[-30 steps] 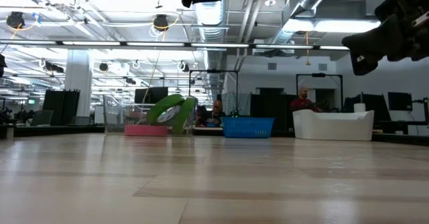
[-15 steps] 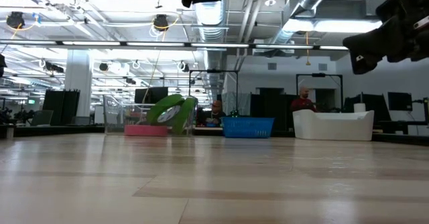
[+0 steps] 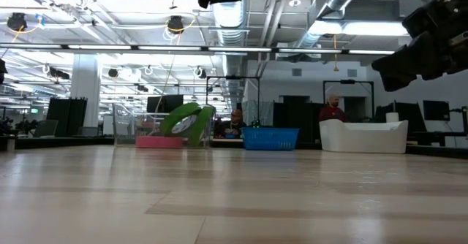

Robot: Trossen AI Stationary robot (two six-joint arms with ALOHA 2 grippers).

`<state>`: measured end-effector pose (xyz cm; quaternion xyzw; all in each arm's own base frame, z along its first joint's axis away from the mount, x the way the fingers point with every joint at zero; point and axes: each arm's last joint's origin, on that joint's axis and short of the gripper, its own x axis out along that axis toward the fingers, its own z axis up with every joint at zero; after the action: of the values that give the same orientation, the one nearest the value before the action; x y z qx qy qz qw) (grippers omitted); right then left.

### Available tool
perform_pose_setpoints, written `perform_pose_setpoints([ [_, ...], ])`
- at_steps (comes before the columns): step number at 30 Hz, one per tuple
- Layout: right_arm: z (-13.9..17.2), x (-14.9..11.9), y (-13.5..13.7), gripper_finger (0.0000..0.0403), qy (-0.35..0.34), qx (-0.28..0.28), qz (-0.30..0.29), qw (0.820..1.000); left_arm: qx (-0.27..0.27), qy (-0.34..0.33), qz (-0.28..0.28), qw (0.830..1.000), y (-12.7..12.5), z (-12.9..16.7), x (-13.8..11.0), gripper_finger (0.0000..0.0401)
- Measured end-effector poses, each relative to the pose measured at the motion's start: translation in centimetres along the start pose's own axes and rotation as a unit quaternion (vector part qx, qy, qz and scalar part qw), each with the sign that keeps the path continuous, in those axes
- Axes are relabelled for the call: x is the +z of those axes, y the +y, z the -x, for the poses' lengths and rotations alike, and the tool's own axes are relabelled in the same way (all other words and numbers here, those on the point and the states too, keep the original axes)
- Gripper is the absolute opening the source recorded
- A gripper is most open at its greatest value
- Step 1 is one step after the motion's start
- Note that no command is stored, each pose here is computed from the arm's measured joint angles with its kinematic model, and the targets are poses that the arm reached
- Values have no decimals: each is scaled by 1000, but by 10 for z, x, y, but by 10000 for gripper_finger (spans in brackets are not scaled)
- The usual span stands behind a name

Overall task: Pick and place Stapler, Stapler remover, tape
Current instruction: Put the green stapler into the blue bin

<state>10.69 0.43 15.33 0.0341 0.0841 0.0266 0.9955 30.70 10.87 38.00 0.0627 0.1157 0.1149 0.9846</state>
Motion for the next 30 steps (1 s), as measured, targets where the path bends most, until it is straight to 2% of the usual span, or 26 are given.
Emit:
perform_pose_setpoints([
  [18, 0, 0, 0, 0, -1, 0, -31, 1000, 1, -5, 0, 1000, 0, 0, 1, 252],
  [30, 0, 0, 1, 0, -1, 4, -31, 1000, 1, -7, -1, 1000, 0, 0, 1, 252],
])
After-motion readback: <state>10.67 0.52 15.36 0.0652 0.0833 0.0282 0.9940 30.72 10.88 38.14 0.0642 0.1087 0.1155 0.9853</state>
